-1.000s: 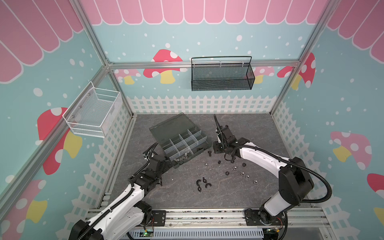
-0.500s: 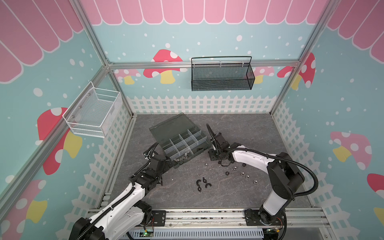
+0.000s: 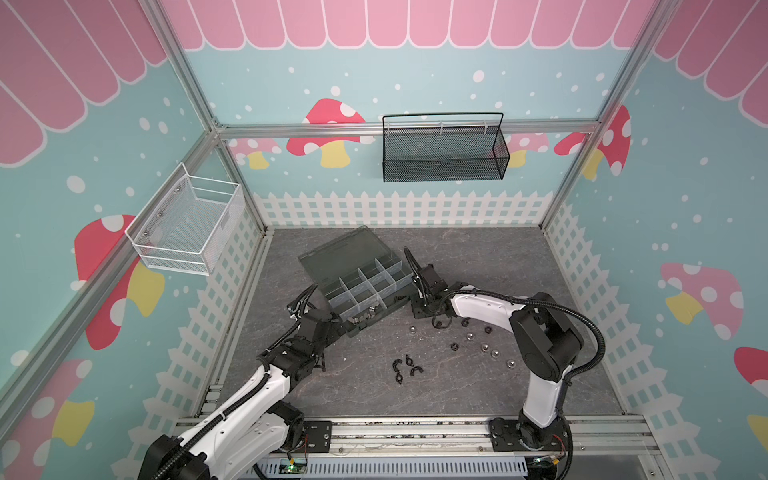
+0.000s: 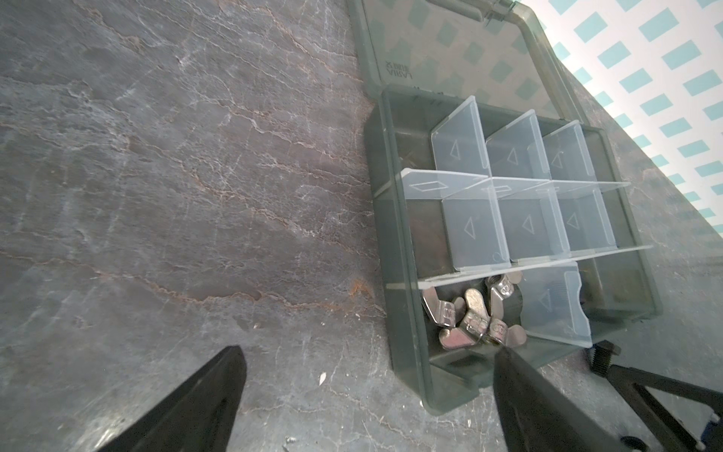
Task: Sort the screws and nuts into containers
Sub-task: Pick up the screw from the center of the table.
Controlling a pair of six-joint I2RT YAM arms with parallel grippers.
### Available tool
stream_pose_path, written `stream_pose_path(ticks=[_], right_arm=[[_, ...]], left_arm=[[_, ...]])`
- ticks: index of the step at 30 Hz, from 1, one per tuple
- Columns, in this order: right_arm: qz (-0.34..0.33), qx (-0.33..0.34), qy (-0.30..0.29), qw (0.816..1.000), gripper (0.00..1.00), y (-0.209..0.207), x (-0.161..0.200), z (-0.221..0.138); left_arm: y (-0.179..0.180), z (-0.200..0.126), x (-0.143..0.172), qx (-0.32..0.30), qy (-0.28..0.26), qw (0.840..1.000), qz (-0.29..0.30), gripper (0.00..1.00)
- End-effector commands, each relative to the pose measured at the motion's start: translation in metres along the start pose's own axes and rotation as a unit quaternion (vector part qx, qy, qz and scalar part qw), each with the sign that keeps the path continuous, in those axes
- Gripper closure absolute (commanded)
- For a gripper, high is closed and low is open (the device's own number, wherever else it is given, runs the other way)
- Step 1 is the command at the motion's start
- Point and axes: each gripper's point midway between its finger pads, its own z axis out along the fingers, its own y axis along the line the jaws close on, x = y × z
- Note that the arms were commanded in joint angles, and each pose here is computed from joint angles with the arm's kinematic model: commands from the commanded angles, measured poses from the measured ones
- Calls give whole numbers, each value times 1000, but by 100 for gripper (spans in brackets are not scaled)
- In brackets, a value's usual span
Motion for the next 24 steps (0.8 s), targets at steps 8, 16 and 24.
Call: stream_pose_path(ticks=[8,16,24], right_arm=[[-3,32,29,999,68,-7,8,29],[-1,42,43,998,83,-15,18,35],[-8,31,39,999,100,-11,13,17]], left_arm=[[-4,-2,-9,-1,-12,1000,-14,1],[-3,-1,-7,-3,-6,1000,-13,1],[-6,-4,-9,4,-9,1000,-16,1]])
